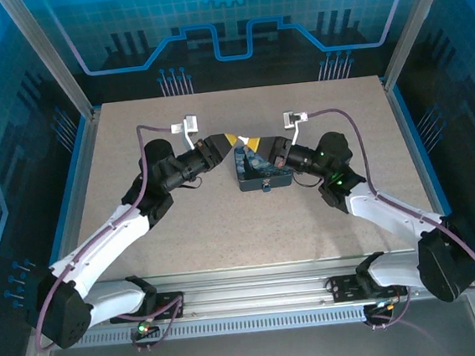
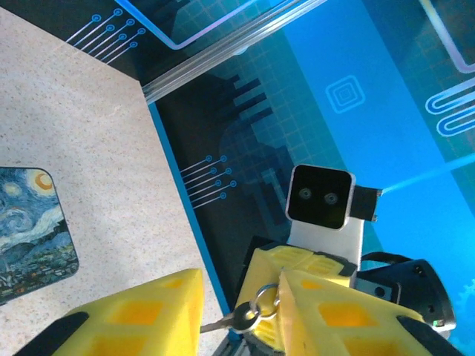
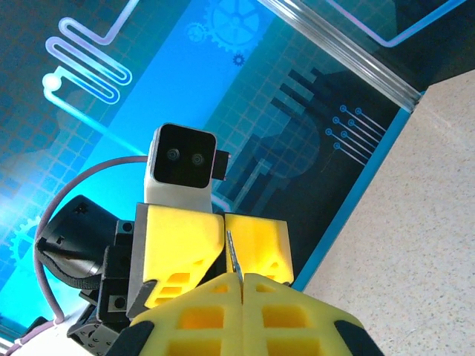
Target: Unlock the padlock with the key
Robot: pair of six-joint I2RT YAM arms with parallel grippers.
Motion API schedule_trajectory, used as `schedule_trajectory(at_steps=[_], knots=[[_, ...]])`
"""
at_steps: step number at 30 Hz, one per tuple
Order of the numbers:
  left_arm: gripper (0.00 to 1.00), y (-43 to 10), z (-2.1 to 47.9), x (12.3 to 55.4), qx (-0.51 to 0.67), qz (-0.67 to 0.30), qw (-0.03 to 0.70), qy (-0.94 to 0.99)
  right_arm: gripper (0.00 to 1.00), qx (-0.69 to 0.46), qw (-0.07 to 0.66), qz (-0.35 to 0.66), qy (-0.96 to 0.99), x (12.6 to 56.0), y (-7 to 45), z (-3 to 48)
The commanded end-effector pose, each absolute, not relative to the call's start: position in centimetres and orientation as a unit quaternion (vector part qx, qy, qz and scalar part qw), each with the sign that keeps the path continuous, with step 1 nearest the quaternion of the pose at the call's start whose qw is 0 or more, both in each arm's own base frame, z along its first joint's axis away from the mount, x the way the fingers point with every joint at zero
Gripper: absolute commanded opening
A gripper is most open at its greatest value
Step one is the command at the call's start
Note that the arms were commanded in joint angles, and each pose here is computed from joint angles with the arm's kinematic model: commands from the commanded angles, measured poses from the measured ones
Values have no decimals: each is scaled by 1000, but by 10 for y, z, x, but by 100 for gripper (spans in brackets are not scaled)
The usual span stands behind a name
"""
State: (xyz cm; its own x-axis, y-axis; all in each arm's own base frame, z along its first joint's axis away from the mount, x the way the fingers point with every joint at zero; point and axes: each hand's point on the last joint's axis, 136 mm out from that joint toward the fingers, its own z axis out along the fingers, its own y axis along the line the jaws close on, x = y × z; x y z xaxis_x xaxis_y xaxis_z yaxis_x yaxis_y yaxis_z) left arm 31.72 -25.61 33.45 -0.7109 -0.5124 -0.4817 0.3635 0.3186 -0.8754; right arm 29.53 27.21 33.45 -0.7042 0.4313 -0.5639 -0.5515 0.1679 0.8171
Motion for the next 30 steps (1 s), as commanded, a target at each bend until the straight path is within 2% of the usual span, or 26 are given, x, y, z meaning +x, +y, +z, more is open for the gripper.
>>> schedule_trajectory(at_steps=[1,6,10,18,21,22,23,30], knots=[[39,-250,332,312,-45,-566,383,729,0,-48,390,620,679,293,258,326],[60,-252,294,305,-46,-537,342,770,0,-26,405,553,728,307,225,306],[70,-252,250,298,-54,-511,306,801,0,-4,417,447,791,322,192,279],[80,-274,185,276,-24,-469,260,844,0,42,432,253,864,374,133,230],[83,-286,170,272,-13,-464,254,849,0,57,429,213,876,396,122,213],[90,-289,164,271,-10,-460,252,851,0,63,429,196,879,403,117,206],[91,-292,160,271,-7,-457,251,853,0,68,430,183,882,409,114,201],[94,-304,142,265,14,-447,250,859,0,81,397,127,906,449,105,150]])
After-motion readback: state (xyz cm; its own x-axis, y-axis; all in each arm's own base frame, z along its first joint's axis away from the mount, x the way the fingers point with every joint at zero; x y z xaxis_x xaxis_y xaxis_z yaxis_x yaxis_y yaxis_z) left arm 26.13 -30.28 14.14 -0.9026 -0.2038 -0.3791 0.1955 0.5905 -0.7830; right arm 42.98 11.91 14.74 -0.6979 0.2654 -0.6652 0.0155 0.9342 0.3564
